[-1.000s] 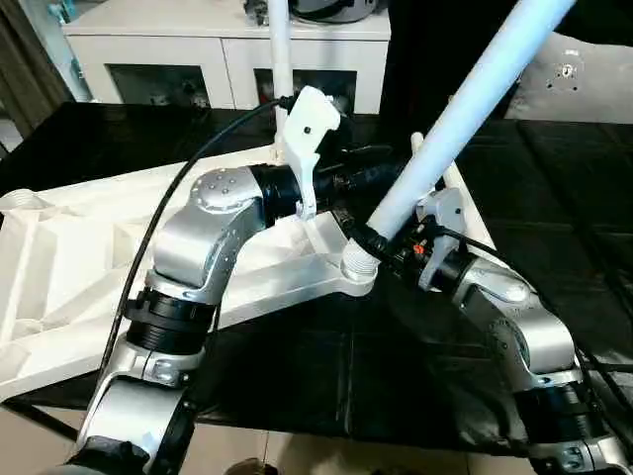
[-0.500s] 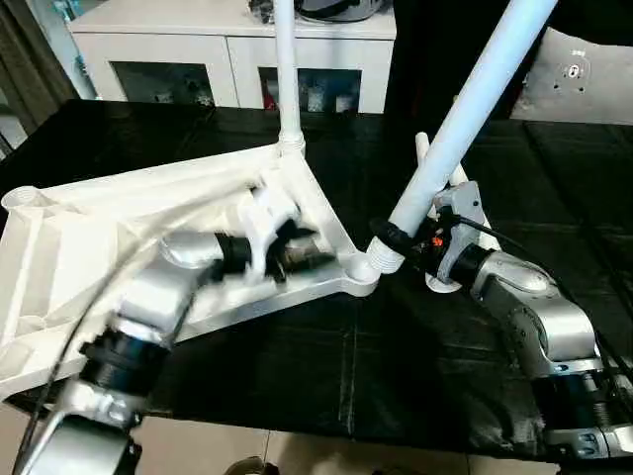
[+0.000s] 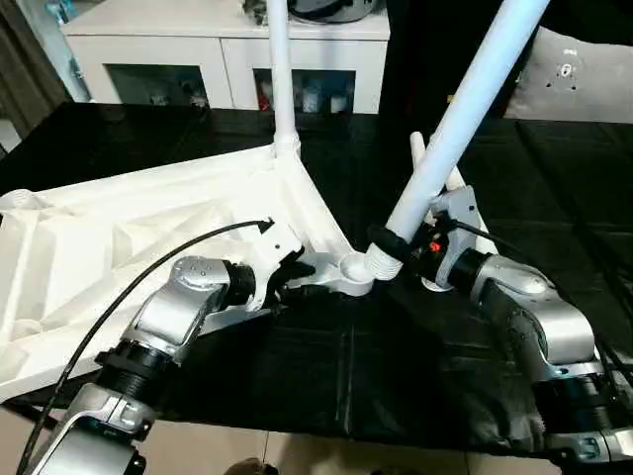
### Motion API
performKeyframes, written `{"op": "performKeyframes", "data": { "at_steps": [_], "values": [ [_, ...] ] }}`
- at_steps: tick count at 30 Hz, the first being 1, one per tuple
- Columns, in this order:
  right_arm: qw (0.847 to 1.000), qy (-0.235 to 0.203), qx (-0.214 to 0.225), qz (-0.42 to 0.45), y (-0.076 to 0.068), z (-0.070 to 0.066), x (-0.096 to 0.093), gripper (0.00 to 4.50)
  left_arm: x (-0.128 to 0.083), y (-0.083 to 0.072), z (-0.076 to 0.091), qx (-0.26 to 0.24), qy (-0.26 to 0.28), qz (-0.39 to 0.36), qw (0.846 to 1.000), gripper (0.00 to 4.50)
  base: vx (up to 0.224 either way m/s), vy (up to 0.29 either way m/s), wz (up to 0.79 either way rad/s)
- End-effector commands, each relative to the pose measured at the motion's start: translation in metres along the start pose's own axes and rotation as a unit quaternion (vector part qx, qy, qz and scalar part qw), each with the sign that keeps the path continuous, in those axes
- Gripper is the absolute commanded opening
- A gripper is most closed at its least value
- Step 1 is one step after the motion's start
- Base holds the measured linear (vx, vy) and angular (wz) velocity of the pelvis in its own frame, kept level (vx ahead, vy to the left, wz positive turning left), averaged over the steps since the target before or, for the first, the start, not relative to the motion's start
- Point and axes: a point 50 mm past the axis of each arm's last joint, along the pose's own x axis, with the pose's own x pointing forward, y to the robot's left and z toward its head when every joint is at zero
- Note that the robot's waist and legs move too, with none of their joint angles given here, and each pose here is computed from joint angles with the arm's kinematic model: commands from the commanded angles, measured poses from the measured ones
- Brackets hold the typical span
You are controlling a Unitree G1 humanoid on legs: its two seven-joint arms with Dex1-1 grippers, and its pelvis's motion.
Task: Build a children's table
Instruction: Insert table leg to table base
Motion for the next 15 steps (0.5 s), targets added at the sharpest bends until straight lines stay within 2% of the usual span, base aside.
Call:
{"op": "performKeyframes", "data": {
  "at_steps": [1,11,15],
  "values": [
    [1.000,0.001,-0.005,0.003,0.0017,0.0017,-0.0023,1.88,-0.0003,0.0017,-0.0104,0.006,0.025,0.001,1.000,1.77,0.000,0.000,0.00],
    [1.000,0.010,-0.008,0.013,0.0036,0.0017,-0.0013,1.88,-0.0025,0.0037,-0.0154,0.013,0.040,-0.004,0.999,0.89,0.000,0.000,0.00],
    [0.999,0.023,-0.012,0.034,0.0057,0.0030,0.0015,1.88,-0.0030,0.0044,-0.0136,0.014,0.029,-0.008,0.999,0.53,0.000,0.000,0.00]
  ]
}}
